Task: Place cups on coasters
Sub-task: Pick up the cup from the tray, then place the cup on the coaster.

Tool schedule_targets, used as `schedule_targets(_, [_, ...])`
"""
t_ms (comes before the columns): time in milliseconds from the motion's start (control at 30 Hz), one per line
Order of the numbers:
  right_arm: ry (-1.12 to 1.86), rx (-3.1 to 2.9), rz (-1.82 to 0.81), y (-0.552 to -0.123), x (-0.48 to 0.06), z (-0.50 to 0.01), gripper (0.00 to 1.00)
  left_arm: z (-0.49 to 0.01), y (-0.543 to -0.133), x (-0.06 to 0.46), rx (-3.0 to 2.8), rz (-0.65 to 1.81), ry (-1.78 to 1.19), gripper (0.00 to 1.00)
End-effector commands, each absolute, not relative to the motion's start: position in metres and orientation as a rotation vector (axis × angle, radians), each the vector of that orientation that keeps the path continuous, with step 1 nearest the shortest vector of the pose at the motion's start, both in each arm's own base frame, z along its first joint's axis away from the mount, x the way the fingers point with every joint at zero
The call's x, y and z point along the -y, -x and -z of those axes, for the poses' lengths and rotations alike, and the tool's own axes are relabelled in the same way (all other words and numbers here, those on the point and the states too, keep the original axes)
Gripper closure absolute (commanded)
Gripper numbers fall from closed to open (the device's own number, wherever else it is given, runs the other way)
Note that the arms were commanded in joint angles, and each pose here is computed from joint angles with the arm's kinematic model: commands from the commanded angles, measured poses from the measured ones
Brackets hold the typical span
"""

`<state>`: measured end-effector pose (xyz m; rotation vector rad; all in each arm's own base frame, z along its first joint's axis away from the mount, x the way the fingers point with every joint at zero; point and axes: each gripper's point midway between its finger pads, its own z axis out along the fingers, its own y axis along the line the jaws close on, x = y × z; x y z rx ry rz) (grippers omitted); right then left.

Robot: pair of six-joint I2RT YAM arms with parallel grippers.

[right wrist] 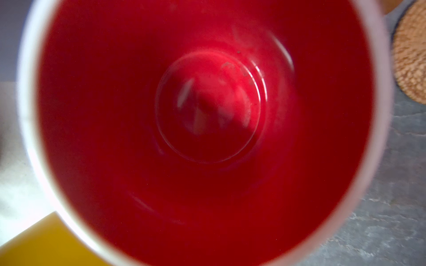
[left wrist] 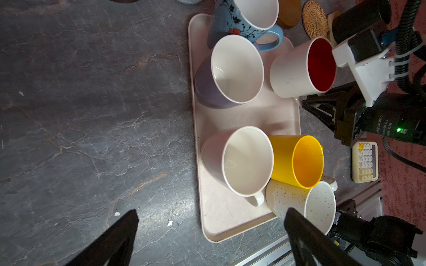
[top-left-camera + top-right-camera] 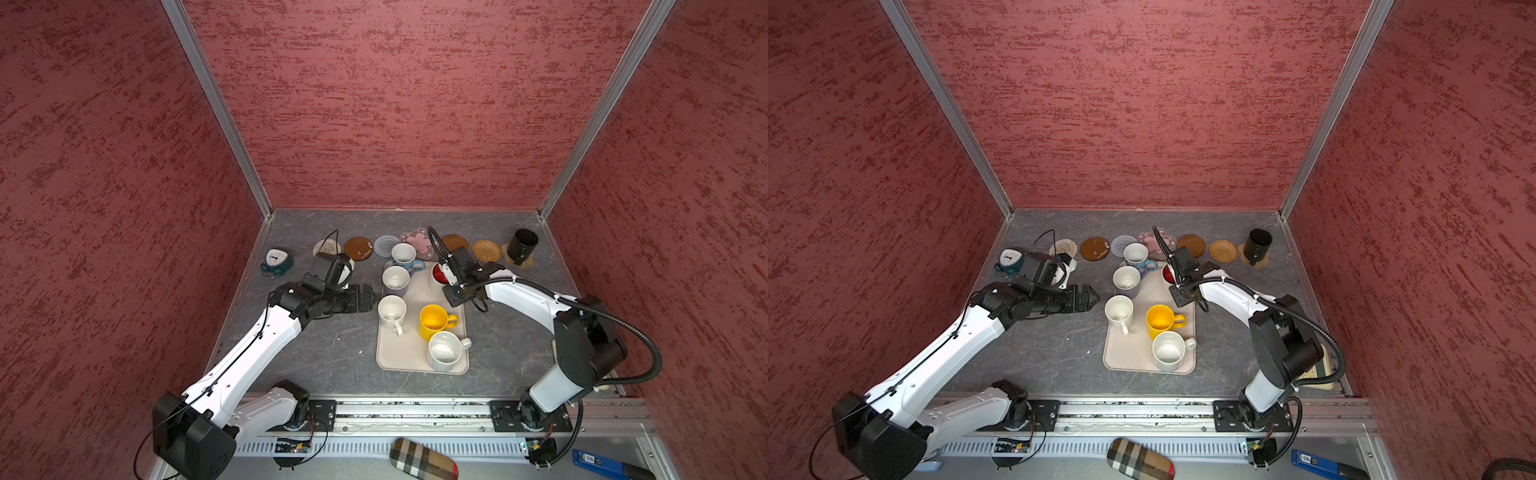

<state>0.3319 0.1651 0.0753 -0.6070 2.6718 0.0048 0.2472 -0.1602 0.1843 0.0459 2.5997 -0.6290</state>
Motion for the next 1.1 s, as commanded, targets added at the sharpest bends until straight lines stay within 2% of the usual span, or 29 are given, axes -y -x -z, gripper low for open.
schedule_targets(0, [0.481, -2.558, 0.011, -0.361, -0.162, -0.115, 1.0, -0.199, -0.255, 0.164, -2.556, 0.646, -0.073, 0.0])
schedule_targets(267, [0.264, -2.607, 0.13, -0.392, -0.124, -0.117, 1.0, -0.205, -0.261, 0.163, -2.537, 0.627, -0.065, 0.0])
schedule_targets(467, [0.079, -2.61, 0.124, -0.415, -0.089, -0.121, 1.0, -0.209, -0.269, 0.164, -2.524, 0.606, -0.085, 0.0])
schedule_targets(1067, [-0.148, -2.577, 0.148, -0.475, -0.027, -0.114, 1.0, -0.2, -0.294, 0.173, -2.555, 0.569, -0.119, 0.0])
